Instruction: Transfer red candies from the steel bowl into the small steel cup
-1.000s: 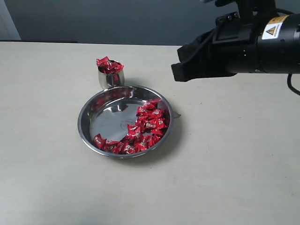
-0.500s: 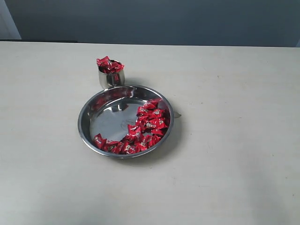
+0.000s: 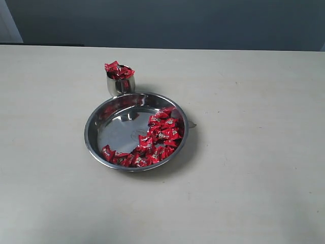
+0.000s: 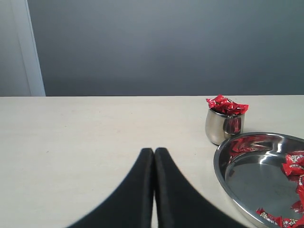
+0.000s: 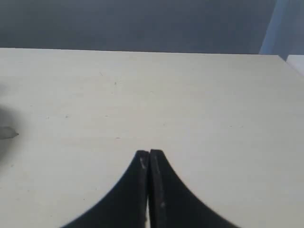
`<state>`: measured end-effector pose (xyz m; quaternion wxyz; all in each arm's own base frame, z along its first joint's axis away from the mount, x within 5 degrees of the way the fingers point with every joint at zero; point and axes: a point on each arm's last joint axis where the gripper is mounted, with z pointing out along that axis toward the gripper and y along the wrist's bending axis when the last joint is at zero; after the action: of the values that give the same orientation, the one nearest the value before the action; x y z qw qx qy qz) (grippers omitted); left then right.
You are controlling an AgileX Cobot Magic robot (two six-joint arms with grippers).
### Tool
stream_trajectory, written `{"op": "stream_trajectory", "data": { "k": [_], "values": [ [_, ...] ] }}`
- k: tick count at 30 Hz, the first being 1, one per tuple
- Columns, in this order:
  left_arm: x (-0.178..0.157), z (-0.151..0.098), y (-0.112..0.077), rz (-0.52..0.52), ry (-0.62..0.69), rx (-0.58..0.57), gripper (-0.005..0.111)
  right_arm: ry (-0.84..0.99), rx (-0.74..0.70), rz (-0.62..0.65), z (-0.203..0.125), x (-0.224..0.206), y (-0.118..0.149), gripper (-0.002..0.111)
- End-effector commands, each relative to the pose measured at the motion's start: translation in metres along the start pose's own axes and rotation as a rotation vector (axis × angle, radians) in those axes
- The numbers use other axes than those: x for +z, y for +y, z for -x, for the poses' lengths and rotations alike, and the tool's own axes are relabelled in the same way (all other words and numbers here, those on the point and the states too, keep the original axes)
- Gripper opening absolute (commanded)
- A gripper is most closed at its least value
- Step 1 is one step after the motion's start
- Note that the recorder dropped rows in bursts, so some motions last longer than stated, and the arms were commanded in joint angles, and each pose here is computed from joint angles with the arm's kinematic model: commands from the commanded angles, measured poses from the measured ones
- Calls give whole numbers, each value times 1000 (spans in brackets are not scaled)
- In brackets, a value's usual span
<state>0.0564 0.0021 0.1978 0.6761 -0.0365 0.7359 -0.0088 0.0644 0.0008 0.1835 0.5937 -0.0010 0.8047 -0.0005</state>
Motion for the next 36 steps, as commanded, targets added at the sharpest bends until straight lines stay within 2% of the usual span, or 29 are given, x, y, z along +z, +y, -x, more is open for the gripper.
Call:
{"op": "stream_trajectory", "data": {
  "k": [1, 6, 13, 36],
  "values": [
    [0, 1, 0, 1, -10, -4, 0, 10, -44, -54, -2, -1, -5, 0],
    [0, 1, 0, 1, -10, -4, 0, 12, -14, -48, -3, -1, -4, 0],
    [0, 1, 0, 1, -10, -4, 0, -77, -2, -44, 1, -7, -4, 0],
    [0, 1, 0, 1, -10, -4, 0, -77, -2, -44, 1, -7, -4, 0]
  ]
}}
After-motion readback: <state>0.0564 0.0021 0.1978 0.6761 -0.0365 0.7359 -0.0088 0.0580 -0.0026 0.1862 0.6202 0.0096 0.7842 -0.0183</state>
